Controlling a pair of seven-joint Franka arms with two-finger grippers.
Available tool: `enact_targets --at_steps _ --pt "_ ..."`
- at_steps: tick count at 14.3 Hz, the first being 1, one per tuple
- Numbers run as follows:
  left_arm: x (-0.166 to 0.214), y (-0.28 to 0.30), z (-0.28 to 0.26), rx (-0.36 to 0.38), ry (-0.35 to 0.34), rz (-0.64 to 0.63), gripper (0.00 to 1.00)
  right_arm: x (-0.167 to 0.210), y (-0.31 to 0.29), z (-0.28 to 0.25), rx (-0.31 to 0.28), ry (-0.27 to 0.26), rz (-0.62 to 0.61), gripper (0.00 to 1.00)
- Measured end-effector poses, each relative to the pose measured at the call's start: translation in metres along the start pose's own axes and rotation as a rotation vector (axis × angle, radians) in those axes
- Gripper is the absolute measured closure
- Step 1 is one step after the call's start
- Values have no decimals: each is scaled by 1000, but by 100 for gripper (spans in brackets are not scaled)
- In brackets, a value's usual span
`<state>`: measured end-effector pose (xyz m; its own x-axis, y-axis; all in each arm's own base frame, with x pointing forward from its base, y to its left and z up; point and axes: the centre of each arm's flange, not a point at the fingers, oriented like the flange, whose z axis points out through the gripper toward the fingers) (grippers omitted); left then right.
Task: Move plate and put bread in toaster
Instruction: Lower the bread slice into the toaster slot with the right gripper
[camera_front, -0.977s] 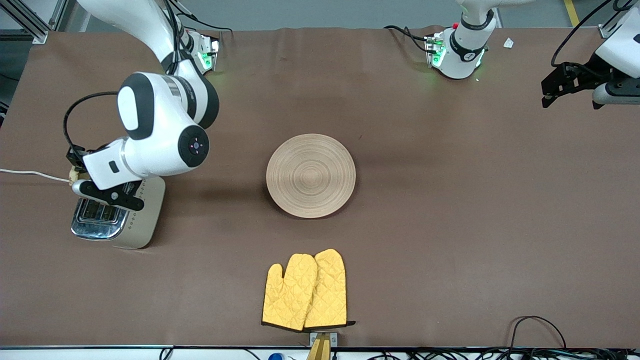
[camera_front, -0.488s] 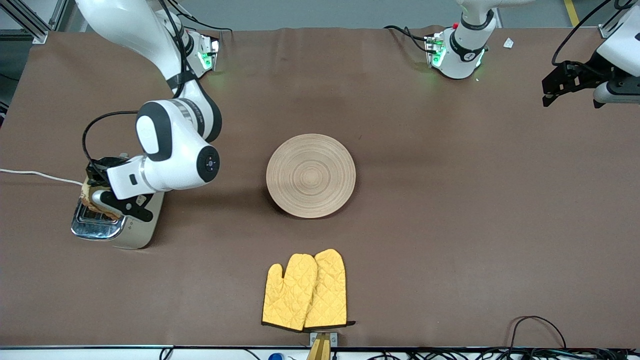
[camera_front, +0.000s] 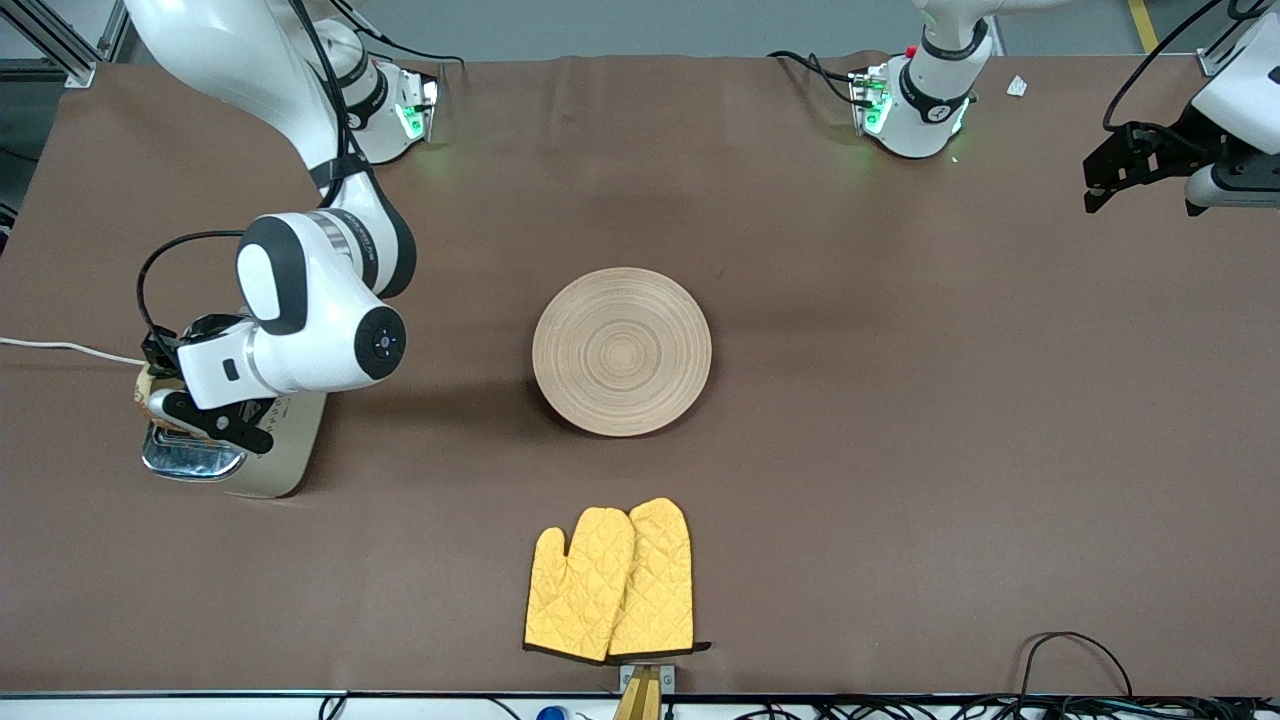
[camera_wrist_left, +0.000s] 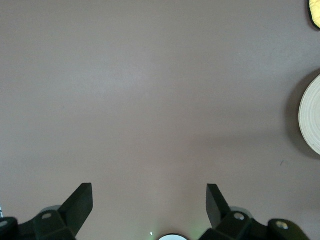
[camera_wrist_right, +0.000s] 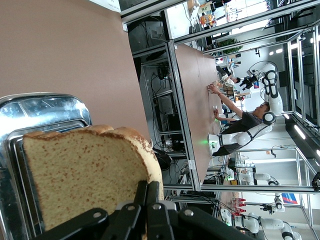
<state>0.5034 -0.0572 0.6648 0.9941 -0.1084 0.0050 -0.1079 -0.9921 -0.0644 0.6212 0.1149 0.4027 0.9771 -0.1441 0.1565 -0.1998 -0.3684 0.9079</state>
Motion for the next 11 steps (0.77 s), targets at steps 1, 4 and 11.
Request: enact_targets --at_steps 1,4,11 --pt "0 0 0 0 0 0 0 -2 -2 1 -3 -2 1 98" --pt "0 0 0 0 -1 0 0 -8 -11 8 -15 -8 -4 98" --pt "0 -1 1 0 -3 -1 0 -20 -32 20 -31 -12 7 97"
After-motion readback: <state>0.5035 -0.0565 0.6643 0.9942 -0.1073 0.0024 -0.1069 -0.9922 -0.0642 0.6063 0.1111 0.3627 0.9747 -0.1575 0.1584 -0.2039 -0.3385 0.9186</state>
